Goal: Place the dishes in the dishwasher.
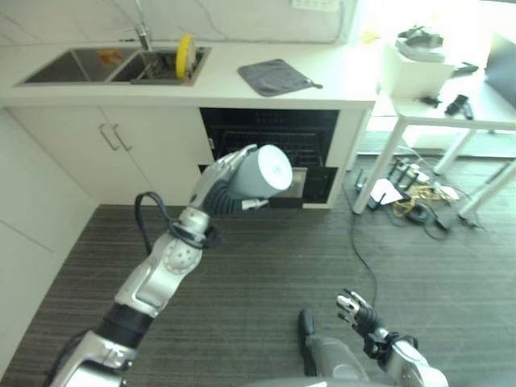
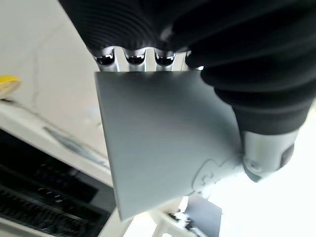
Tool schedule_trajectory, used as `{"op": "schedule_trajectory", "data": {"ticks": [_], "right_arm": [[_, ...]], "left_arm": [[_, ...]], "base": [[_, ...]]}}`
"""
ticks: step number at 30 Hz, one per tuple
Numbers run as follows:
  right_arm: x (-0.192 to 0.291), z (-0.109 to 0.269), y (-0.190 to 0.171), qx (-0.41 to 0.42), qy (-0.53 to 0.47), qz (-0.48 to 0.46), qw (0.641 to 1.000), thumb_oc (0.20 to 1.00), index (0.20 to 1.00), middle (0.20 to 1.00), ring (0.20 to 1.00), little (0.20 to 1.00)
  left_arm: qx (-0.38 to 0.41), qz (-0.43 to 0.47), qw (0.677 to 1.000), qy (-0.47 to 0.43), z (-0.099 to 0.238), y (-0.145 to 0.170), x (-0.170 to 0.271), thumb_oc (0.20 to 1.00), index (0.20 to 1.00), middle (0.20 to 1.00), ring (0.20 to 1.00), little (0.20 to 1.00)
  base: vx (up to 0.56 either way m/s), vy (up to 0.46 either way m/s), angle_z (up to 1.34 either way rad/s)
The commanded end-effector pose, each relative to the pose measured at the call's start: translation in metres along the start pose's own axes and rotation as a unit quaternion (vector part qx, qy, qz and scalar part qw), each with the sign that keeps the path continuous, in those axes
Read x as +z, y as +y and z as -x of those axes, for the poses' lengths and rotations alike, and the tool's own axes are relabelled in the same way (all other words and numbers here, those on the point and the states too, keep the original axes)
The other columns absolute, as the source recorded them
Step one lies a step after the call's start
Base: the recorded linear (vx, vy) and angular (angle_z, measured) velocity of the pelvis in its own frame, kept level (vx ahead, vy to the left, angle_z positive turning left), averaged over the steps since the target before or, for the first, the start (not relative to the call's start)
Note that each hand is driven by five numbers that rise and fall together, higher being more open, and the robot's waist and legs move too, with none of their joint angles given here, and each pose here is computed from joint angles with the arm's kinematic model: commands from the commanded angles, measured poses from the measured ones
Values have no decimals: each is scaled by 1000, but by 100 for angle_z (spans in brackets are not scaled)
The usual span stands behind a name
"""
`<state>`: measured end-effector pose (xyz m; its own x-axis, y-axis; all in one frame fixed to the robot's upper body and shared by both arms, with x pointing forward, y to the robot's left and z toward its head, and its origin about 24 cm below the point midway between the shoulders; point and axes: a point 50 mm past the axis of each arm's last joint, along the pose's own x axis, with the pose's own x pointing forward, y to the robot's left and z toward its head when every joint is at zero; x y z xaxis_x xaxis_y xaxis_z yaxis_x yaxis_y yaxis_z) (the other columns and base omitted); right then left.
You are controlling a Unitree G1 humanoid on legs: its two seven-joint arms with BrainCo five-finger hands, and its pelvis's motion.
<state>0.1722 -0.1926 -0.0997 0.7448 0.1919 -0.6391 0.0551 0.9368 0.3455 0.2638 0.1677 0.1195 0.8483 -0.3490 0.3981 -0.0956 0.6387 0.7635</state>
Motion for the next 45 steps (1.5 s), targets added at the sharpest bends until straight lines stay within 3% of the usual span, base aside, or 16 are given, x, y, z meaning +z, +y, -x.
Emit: {"op": "schedule_trajectory", "data": {"ticks": [1, 11, 29, 35, 38, 41, 43, 45], "right_arm": [[19, -3, -4, 17, -17, 24, 999, 1000, 1000, 1000, 1000, 1000], [27, 0, -26, -15, -18, 55, 998, 1000, 1000, 1000, 1000, 1000], [-3, -4, -6, -37, -1, 8, 999, 1000, 1000, 1000, 1000, 1000], [-8, -7, -4, -35, 28, 40, 998, 1000, 1000, 1000, 1000, 1000], [-16, -10, -9, -71, 70, 52, 994, 1000, 1000, 1000, 1000, 1000], [-72, 17, -50, -176, 202, 31, 963, 1000, 1000, 1000, 1000, 1000], [-80, 29, -66, -238, 192, -38, 951, 1000, 1000, 1000, 1000, 1000], [-67, 35, -80, -290, 116, -105, 944, 1000, 1000, 1000, 1000, 1000]], "left_arm": [[71, -8, 995, -68, -14, 24, 20, 200, 200, 200, 200, 200], [65, 2, 996, -68, -17, 29, 19, 200, 200, 200, 200, 200], [41, -34, 996, -72, -30, 34, 15, 200, 200, 200, 200, 200], [37, -35, 996, -74, -28, 37, 14, 200, 200, 200, 200, 200], [58, -44, 996, -58, -26, 40, 9, 200, 200, 200, 200, 200], [120, -17, 992, -28, -23, 52, 1, 200, 200, 200, 200, 200], [126, -7, 992, -17, -18, 50, -1, 200, 200, 200, 200, 200], [136, 22, 991, 0, -13, 47, -3, 200, 200, 200, 200, 200]], "base": [[189, -178, -9], [256, 226, -16], [98, 164, 0], [-42, 70, -11], [-83, -2, -45], [-37, -175, -46], [23, -184, -7], [42, -98, -8]]}}
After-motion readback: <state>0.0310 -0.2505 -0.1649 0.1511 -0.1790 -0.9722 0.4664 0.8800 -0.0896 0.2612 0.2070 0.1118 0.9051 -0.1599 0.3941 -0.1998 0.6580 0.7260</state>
